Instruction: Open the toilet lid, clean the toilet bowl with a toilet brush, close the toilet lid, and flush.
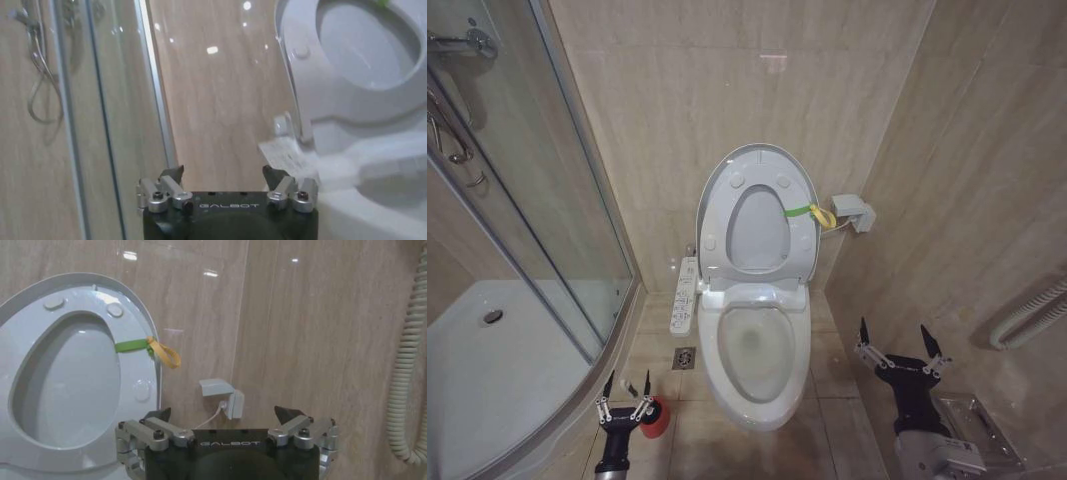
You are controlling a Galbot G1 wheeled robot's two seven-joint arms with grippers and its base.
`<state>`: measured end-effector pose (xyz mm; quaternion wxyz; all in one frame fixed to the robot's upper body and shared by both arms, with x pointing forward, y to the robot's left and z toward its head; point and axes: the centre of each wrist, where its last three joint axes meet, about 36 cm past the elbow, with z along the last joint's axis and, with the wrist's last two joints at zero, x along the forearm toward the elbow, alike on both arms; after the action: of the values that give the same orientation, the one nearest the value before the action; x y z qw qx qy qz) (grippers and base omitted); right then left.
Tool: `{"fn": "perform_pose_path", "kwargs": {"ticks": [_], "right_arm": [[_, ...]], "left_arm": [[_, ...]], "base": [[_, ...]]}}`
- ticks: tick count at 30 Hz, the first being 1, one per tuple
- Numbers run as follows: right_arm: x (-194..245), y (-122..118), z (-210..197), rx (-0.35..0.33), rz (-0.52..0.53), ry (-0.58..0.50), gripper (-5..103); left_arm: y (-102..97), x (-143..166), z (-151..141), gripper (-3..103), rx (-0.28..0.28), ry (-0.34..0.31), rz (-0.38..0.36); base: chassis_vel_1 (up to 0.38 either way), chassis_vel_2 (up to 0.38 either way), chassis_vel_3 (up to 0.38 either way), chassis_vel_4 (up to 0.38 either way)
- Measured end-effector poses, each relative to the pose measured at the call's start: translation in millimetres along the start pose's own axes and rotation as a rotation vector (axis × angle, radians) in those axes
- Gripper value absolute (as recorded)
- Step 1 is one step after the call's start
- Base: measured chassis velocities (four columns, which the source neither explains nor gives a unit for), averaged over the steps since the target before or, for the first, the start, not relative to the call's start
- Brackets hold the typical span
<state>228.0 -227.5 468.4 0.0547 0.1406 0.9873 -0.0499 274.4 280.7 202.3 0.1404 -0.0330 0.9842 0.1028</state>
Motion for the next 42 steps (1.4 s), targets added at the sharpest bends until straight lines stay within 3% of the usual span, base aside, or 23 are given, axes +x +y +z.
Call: {"fn": "perform_pose_path", "kwargs": {"ticks": [3,4,11,20,24,32,37,42], "right_arm": [[0.0,0.0,0.0,0.0,0.0,0.0,100],[0.0,0.0,0.0,0.0,0.0,0.0,100],[0.0,0.0,0.0,0.0,0.0,0.0,100],[0.0,0.0,0.0,0.0,0.0,0.0,100],[0.0,0.0,0.0,0.0,0.0,0.0,100],[0.0,0.0,0.0,0.0,0.0,0.0,100],[0.0,0.0,0.0,0.0,0.0,0.0,100],[0.0,0.0,0.0,0.0,0.0,0.0,100]], "left_arm": [[9.7,0.0,-12.4,85,-0.01,-0.019,-0.011],[14.9,0.4,-18.3,77,-0.015,-0.029,-0.017],[38.2,0.5,-55.9,77,-0.022,-0.076,-0.07],[50.5,-14.4,-108.2,76,0.058,-0.132,-0.184],[42.4,-15.9,-122.9,76,0.096,-0.121,-0.194],[10.7,-7.8,-164.5,76,0.177,-0.088,-0.134],[10.7,-8.6,-181.2,76,0.167,-0.091,-0.114],[37.3,-19.7,-178.1,76,0.106,-0.089,-0.132]], "base": [[0.0,0.0,0.0,0.0],[0.0,0.0,0.0,0.0],[0.0,0.0,0.0,0.0],[0.0,0.0,0.0,0.0],[0.0,0.0,0.0,0.0],[0.0,0.0,0.0,0.0],[0.0,0.0,0.0,0.0],[0.0,0.0,0.0,0.0]]}}
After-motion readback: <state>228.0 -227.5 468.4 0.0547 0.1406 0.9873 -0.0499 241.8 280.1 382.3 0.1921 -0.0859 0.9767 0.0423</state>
